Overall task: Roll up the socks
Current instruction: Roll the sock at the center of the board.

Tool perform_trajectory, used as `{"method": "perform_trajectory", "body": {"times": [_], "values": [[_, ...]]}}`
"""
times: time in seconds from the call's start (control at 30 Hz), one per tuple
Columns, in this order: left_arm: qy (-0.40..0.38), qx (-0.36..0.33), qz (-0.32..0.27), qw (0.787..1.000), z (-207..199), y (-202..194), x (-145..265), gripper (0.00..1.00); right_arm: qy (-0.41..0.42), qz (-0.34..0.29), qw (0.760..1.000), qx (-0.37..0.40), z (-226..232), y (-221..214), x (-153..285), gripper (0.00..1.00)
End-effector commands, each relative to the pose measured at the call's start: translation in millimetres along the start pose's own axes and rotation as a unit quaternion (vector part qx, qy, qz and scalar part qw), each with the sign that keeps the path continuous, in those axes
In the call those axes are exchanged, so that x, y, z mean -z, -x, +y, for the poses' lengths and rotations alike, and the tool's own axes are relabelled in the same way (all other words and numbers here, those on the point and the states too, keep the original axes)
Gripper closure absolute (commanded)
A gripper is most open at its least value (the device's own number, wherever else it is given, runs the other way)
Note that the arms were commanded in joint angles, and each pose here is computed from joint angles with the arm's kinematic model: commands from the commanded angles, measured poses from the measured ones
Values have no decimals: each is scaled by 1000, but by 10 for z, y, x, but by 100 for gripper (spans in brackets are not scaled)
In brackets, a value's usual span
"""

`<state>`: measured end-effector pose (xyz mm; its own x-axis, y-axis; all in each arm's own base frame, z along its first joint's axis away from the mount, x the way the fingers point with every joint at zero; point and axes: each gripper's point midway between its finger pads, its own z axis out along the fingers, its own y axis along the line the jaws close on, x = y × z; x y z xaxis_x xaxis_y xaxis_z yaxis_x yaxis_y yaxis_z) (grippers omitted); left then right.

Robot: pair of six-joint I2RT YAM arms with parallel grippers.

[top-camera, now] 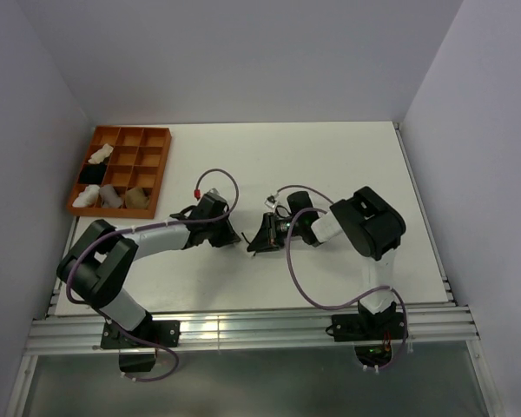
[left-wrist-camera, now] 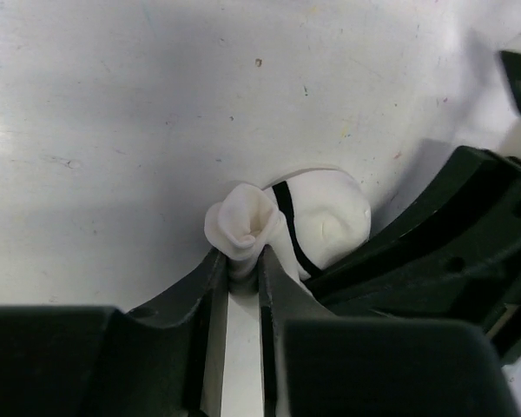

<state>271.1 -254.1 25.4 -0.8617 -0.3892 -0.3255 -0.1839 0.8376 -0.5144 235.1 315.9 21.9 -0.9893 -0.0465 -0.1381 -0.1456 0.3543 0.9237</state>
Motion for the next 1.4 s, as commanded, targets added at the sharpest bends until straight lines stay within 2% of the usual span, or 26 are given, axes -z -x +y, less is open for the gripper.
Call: {"method": "perform_trajectory", "body": {"times": [0.0,0.07,0.2,0.23,0.43,0.67,1.0,1.37], "values": [[55,-25,36,998,268,-212,-33,88,-97,-31,992,72,-169,77,74,71],[70,-30,30,997,295,-180,-20,91,-123,-46,987,98,-68,104,155,63],[80,-39,27,996,305,-166,9,91,-199,-79,958,190,60,146,264,53],[79,-39,25,996,285,-147,18,91,-252,-101,941,202,-17,222,341,53],[78,-42,25,996,235,-120,42,91,-343,-153,865,334,276,226,346,53],[77,-44,30,996,206,-143,39,91,-380,-159,814,410,430,129,166,57],[75,-43,30,996,201,-147,47,91,-383,-134,793,455,465,19,-81,58],[70,-41,35,996,163,-150,30,91,-416,-83,774,470,147,-117,-237,64]]}}
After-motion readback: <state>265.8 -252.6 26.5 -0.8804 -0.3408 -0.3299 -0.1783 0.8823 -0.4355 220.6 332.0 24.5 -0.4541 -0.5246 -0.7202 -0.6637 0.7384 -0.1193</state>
